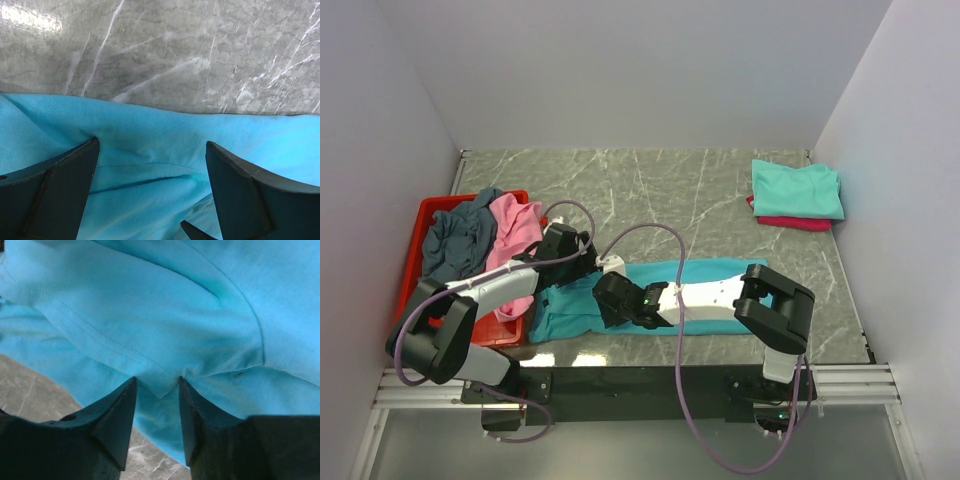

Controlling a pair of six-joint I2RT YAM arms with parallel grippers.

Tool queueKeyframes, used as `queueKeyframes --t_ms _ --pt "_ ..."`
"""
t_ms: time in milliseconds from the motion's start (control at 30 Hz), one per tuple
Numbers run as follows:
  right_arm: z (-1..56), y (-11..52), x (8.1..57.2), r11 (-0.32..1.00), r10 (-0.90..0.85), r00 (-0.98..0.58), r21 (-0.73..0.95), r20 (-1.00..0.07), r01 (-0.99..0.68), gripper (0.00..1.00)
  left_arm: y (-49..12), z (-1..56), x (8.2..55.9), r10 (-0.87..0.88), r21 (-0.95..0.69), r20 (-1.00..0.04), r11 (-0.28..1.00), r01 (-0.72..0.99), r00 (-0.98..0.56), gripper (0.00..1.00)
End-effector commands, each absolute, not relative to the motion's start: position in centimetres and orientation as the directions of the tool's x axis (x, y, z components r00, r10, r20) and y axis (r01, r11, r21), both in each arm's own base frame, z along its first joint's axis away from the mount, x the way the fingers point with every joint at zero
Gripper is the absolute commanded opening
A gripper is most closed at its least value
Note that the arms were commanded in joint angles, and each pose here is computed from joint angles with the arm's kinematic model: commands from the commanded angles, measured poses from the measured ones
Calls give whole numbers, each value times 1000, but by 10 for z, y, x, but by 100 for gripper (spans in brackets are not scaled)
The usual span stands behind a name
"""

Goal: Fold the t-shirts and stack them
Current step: Fold the tshirt

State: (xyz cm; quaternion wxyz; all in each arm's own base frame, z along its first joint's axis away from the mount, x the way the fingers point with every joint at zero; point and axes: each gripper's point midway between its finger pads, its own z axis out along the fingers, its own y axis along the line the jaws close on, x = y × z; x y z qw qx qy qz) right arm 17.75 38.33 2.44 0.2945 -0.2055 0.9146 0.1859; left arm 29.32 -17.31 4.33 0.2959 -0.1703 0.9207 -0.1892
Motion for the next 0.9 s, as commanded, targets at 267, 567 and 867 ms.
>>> queueKeyframes --t_ms 267,567,867 --pt "26 396 183 849 -271 -731 203 -626 -488 18 -176 58 304 -408 -455 -528 876 -158 -745 93" --pt "49 372 178 855 -293 -724 169 -625 -491 4 -176 57 304 -395 -445 -533 883 -150 -748 94" --pt "41 363 154 817 -400 -750 167 -526 -552 5 -174 53 303 -385 -432 -530 889 -150 -756 94"
